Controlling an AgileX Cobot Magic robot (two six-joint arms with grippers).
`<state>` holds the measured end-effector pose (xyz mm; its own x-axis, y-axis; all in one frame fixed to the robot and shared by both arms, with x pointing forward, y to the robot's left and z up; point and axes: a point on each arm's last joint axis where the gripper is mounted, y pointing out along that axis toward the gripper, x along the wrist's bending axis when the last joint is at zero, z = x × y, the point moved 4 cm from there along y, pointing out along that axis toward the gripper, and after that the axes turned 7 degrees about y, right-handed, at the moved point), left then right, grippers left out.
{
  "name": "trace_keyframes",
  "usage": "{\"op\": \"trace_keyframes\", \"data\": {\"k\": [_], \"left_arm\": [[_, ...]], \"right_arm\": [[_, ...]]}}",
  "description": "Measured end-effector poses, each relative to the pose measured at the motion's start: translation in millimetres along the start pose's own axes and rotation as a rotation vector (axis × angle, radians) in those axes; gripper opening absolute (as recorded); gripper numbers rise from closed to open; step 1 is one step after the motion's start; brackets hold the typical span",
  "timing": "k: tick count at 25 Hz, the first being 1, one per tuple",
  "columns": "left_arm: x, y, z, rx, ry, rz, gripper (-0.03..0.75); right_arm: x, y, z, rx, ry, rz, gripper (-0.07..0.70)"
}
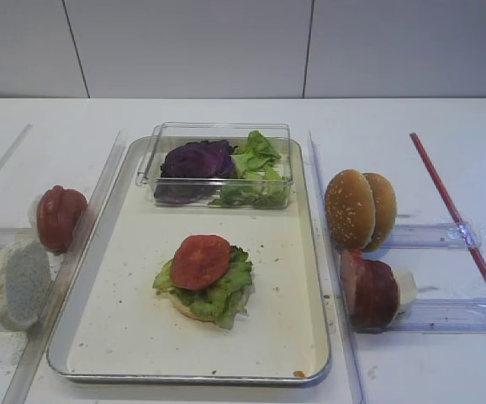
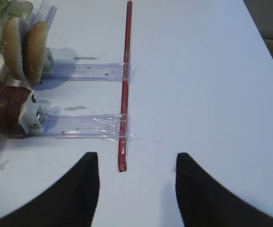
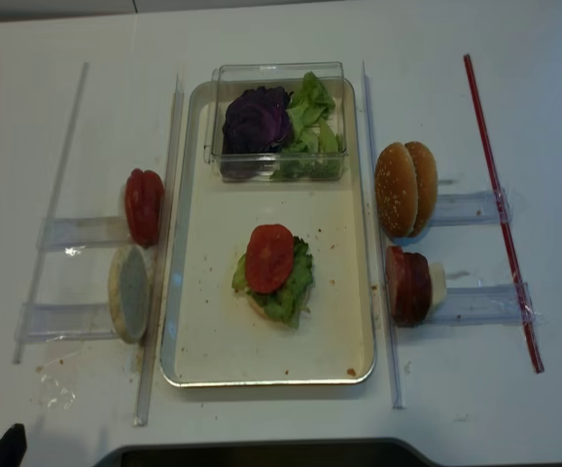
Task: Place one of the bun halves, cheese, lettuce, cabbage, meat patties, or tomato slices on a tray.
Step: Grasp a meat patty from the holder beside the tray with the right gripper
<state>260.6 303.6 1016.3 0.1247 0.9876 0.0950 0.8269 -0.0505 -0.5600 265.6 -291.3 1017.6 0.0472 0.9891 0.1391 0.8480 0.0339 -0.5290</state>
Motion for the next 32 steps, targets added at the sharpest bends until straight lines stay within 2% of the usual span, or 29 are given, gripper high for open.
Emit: {"op": "trace_keyframes", "data": {"k": [5, 9, 18, 27, 32], "left_arm": [[0.0, 0.0, 0.0, 0.0, 0.0, 0.0, 0.492], [0.0, 0.0, 0.0, 0.0, 0.0, 0.0, 0.492], [0.0, 0.0, 0.0, 0.0, -0.001, 0.0, 0.492], [0.0, 0.0, 0.0, 0.0, -0.001, 0.0, 0.492], [0.0, 0.0, 0.0, 0.0, -0.001, 0.0, 0.492]], "right_arm": [[3.1, -11.4, -20.4, -0.093, -0.061, -0.007, 0.392], [6.1, -14.5, -44.3, -0.104, -0.072, -0.007, 0.392], [10.1, -0.9, -83.5, -0.017, -0.066, 0.003, 0.392], [18.0, -8.4, -119.7, 0.031, -0.057, -0.015, 0.392], [26.9, -5.9, -141.3, 0.133, -0.037, -0.053, 0.392]]}}
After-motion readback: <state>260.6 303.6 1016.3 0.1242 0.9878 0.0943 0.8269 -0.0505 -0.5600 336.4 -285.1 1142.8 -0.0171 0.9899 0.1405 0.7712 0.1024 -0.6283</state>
